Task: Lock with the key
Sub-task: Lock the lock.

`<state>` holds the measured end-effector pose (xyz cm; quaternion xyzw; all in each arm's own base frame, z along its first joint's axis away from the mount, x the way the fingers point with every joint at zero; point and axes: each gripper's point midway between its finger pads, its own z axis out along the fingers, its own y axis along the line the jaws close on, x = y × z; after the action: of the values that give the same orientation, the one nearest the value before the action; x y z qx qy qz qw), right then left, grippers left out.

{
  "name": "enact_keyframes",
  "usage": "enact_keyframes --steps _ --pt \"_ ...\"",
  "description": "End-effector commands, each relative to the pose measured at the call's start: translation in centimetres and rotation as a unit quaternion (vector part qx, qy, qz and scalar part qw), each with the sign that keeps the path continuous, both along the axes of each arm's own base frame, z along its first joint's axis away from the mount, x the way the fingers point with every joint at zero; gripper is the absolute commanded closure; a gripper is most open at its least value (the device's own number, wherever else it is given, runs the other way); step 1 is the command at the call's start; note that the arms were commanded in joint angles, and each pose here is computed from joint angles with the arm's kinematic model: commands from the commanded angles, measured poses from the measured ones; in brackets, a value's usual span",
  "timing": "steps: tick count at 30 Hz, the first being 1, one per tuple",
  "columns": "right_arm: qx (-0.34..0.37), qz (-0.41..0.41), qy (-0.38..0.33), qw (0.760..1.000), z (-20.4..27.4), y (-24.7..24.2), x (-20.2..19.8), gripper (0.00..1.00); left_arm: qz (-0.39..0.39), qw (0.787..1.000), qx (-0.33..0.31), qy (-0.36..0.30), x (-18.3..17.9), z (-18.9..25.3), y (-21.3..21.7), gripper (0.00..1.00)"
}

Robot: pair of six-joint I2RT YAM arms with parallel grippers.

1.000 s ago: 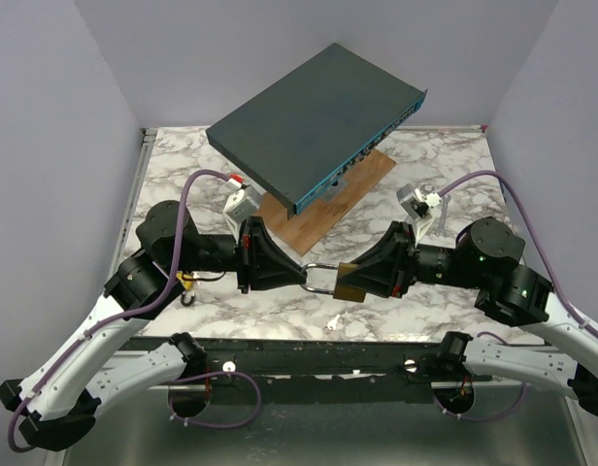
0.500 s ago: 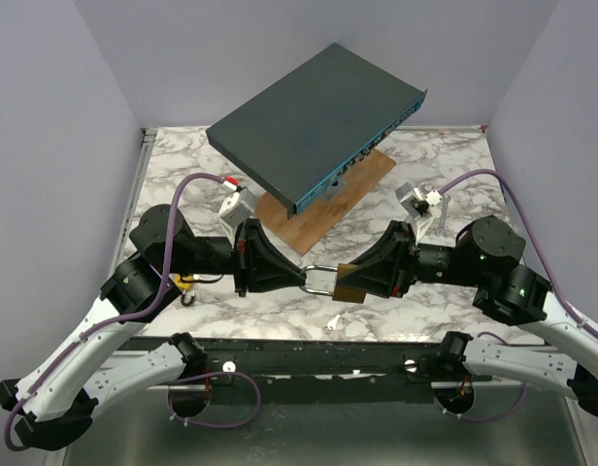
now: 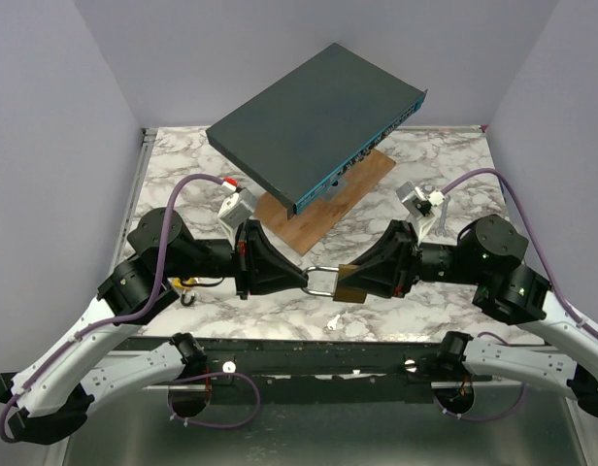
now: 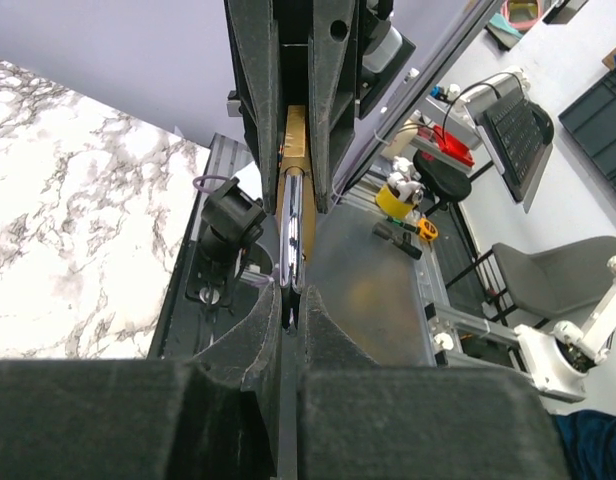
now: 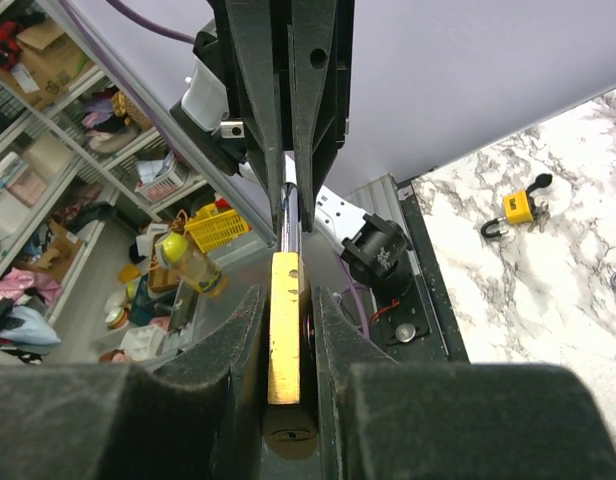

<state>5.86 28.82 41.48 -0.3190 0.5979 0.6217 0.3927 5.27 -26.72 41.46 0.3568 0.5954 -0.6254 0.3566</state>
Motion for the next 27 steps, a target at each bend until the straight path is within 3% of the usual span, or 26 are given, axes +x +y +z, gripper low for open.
enact_keyframes --steps 1,27 --pt "0.092 0.031 -0.054 0.994 5.3 0.8 -0.7 0.99 0.058 0.997 0.022 0.036 2.9 -1.8 -1.8 1.00" --pt "0.096 0.079 -0.012 0.992 5.0 4.3 -0.3 0.99 0.070 0.990 0.048 0.114 1.3 -6.4 -4.1 1.00"
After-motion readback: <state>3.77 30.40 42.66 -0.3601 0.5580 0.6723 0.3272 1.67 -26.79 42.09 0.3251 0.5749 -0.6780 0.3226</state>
